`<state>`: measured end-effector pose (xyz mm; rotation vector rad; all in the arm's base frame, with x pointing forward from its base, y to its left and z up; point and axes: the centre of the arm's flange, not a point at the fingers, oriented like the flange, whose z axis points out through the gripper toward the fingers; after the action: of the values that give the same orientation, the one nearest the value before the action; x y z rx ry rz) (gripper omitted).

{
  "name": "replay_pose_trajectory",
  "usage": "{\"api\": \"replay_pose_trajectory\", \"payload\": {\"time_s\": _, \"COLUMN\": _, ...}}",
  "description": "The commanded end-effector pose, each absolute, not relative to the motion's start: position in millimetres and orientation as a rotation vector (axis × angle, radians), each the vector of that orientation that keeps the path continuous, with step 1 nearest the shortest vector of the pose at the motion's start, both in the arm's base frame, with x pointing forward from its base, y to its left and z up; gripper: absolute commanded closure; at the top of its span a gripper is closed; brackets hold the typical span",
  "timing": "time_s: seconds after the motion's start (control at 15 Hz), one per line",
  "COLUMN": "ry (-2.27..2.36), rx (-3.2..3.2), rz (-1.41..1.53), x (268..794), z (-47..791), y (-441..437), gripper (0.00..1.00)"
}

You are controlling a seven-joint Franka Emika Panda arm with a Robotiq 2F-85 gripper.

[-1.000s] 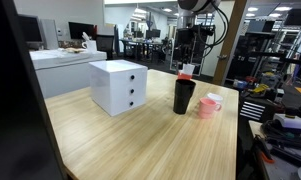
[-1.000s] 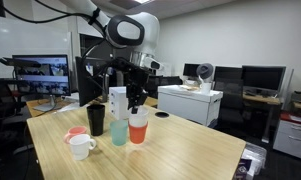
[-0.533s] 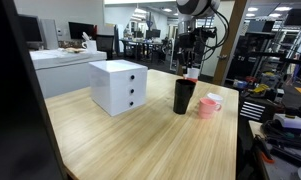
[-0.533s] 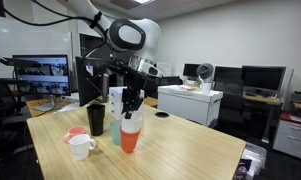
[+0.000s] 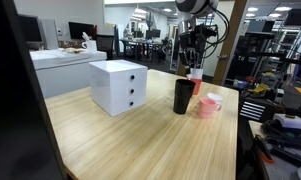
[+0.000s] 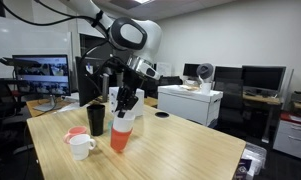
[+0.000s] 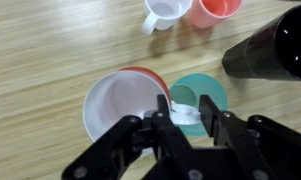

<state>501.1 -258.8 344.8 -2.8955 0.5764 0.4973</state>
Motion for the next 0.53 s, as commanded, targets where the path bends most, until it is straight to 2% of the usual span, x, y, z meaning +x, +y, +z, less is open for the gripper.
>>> {"api": "replay_pose_trajectory", "payload": {"time_s": 0.0, "ry": 0.627, "rx": -2.89, "rz": 0.433, "x": 508, "z": 365, "y": -261, "gripper": 0.87}}
{"api": "replay_pose_trajectory", "payload": {"time_s": 0.27, "ry": 0.66, "rx": -3.114, "rz": 0.276, "x": 517, "z": 380, "y": -261, "gripper": 0.87}}
{"api": "replay_pose_trajectory", "payload": {"time_s": 0.47, "ry": 0.659, "rx": -3.177, "rz": 0.279, "x": 522, "z": 382, "y": -260, "gripper": 0.87}}
